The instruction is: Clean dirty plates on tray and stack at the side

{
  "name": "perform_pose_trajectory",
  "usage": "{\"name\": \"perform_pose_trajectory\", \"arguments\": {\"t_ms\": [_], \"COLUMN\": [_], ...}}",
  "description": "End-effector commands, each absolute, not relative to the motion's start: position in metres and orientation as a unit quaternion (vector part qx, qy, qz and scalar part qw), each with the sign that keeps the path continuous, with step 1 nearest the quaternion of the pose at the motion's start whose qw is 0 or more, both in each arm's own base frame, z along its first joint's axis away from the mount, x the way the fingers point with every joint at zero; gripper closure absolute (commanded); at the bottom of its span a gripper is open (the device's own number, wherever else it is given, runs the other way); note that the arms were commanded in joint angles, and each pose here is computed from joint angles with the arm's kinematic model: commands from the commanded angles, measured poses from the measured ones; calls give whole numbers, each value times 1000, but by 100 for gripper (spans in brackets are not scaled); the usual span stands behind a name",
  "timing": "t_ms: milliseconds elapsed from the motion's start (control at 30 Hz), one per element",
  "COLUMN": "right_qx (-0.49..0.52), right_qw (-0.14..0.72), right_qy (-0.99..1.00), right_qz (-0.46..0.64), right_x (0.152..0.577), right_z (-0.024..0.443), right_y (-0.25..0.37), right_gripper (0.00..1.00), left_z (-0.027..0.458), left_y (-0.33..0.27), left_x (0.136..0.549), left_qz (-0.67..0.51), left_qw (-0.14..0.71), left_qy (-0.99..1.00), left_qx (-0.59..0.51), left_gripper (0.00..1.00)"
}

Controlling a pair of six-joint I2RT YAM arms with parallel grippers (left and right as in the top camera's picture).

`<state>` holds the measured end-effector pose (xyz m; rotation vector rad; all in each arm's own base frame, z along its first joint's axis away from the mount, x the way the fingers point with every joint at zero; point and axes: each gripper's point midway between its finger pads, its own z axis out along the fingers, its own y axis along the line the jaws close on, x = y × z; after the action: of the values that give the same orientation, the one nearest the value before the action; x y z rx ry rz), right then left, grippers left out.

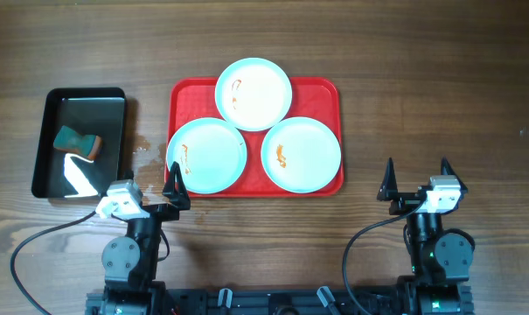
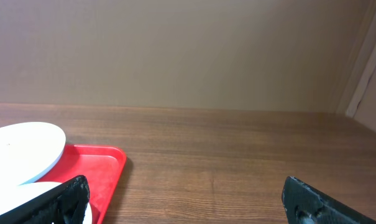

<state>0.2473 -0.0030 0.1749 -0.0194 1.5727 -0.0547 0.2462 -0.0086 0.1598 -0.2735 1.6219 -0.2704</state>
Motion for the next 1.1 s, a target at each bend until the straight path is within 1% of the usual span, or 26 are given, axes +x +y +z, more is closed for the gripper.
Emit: {"name": "perform_pose_trajectory", "arguments": {"t_ms": [0, 400, 533, 633, 700, 800, 867, 933, 1033, 1067], "right_qx": [-13, -13, -13, -13, -13, -13, -13, -13, -13, -13], "right_qw": [710, 710, 710, 710, 710, 710, 710, 710, 710, 710], "right_qy": [703, 703, 703, 703, 703, 703, 703, 703, 703, 703], "right_qz": [-24, -24, -24, -24, -24, -24, -24, -24, -24, -24], "right_x": [247, 247, 247, 247, 247, 247, 247, 247, 247, 247], "right_z": [177, 177, 177, 177, 177, 177, 177, 177, 177, 177], "right_y": [-2, -2, -2, -2, -2, -2, -2, -2, -2, -2], "right_gripper": [0, 0, 0, 0, 0, 0, 0, 0, 0, 0], "left_z": [160, 160, 169, 182, 189, 220, 248, 273, 273, 273], "left_y": [-3, -3, -31, -61, -76, -89, -87, -74, -50, -46], "left_x": [246, 246, 245, 238, 231, 221, 215, 214, 226, 228], "left_qz": [-104, -107, -204, -290, -324, -353, -351, -330, -273, -244], "left_qw": [677, 677, 668, 656, 650, 682, 717, 737, 705, 691], "left_qy": [718, 716, 707, 694, 686, 641, 602, 590, 651, 677], "left_qx": [-124, -128, -110, -66, -30, 21, 32, 6, -70, -67], "left_gripper": [0, 0, 0, 0, 0, 0, 0, 0, 0, 0]}}
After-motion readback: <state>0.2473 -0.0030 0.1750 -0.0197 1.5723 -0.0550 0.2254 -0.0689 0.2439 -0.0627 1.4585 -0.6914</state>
